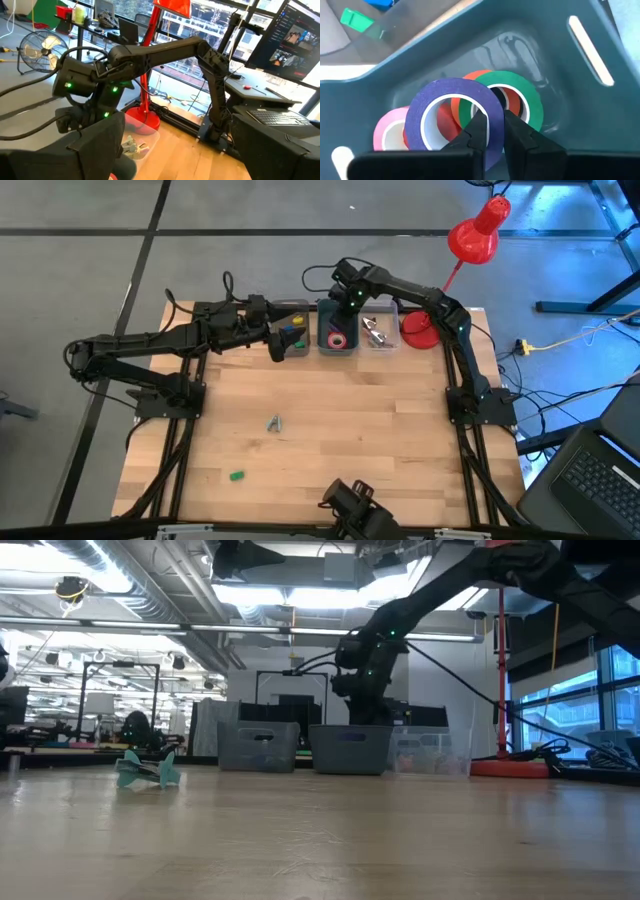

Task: Pick and place Stapler, Stapler remover, tape
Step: Put the violet tape into the green bin, then put the green stapler into the black bin

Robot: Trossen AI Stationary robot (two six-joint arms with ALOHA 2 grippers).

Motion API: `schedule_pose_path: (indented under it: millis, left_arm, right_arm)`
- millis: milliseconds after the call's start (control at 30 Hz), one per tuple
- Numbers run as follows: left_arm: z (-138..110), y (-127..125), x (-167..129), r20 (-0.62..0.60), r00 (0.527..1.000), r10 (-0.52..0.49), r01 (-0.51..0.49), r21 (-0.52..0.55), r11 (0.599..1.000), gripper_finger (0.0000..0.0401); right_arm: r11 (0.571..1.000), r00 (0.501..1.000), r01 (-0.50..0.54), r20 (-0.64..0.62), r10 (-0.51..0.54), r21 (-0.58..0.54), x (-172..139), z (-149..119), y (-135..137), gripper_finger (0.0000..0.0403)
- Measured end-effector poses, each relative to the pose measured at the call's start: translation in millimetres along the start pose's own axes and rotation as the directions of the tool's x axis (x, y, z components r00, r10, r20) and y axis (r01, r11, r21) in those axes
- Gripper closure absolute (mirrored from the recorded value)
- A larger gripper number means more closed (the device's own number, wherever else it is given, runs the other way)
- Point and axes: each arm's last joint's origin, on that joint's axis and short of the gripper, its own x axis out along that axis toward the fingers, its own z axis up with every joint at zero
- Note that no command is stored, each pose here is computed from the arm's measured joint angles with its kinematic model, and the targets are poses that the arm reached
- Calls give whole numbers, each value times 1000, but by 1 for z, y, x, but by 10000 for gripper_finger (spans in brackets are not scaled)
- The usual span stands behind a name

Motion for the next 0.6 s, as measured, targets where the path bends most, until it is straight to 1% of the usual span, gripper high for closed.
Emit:
schedule_pose_path:
  millis: [100,133,233,300,400,500,600]
  left_arm:
    - [0,0,0,0,1000,0,0,0,1000,49]
    - [0,0,0,-1,1000,-1,1,0,1000,49]
    - [0,0,0,-2,1000,0,0,2,1000,49]
    - [0,0,0,-4,1000,0,0,23,1000,49]
    - [0,0,0,-4,1000,-1,1,50,999,49]
    - [0,0,0,-5,1000,-1,1,60,998,49]
    - [-1,0,0,-8,1000,-1,2,63,998,49]
  right_arm:
    - [1000,1000,-1,10,1,0,0,1,-1,364]
    - [1000,1000,0,18,0,1,0,2,-1,353]
    - [1000,1000,0,19,0,22,-1,2,0,291]
    - [1000,1000,-9,6,9,28,-5,2,1,244]
    - [1000,1000,-13,18,13,26,-10,5,1,186]
    - [999,999,6,32,-7,34,-20,11,3,149]
    - [998,999,21,41,-24,51,-38,17,5,134]
